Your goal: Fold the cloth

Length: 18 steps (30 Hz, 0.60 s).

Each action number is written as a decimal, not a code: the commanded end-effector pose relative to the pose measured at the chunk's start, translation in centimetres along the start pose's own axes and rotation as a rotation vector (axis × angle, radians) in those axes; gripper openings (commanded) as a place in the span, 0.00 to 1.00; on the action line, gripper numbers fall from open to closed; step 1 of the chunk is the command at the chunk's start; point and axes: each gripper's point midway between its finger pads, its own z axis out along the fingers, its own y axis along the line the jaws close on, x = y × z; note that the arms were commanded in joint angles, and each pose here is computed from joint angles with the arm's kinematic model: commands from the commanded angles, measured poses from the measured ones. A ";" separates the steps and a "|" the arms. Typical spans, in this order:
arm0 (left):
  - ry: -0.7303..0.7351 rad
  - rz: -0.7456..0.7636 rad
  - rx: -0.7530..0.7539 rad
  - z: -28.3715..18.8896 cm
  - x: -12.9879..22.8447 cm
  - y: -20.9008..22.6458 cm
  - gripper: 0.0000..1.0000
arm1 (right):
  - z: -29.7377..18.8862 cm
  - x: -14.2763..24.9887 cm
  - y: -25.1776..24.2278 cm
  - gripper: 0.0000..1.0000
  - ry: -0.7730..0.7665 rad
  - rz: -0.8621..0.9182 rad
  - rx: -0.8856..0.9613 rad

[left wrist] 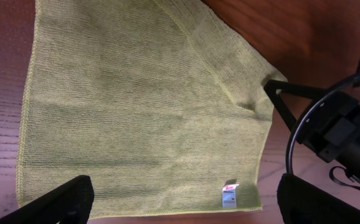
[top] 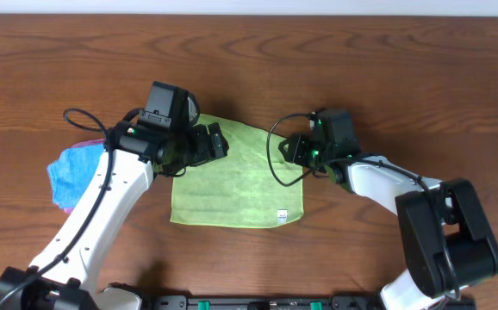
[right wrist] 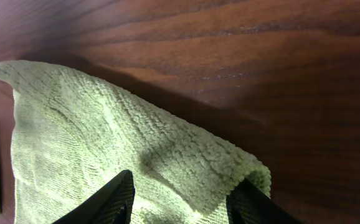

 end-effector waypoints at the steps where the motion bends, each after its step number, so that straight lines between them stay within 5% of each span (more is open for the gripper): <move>1: -0.005 -0.003 0.009 -0.2 -0.5 -0.3 0.95 | 0.2 -0.3 0.2 0.47 -0.001 0.024 -0.016; 12: -0.006 -0.003 0.009 -0.2 -0.5 -0.3 0.95 | 0.6 -0.5 0.6 0.36 -0.015 0.024 -0.030; 18: -0.006 -0.003 0.009 -0.2 -0.5 -0.3 0.96 | 1.3 -0.1 0.3 0.14 -0.004 0.031 -0.028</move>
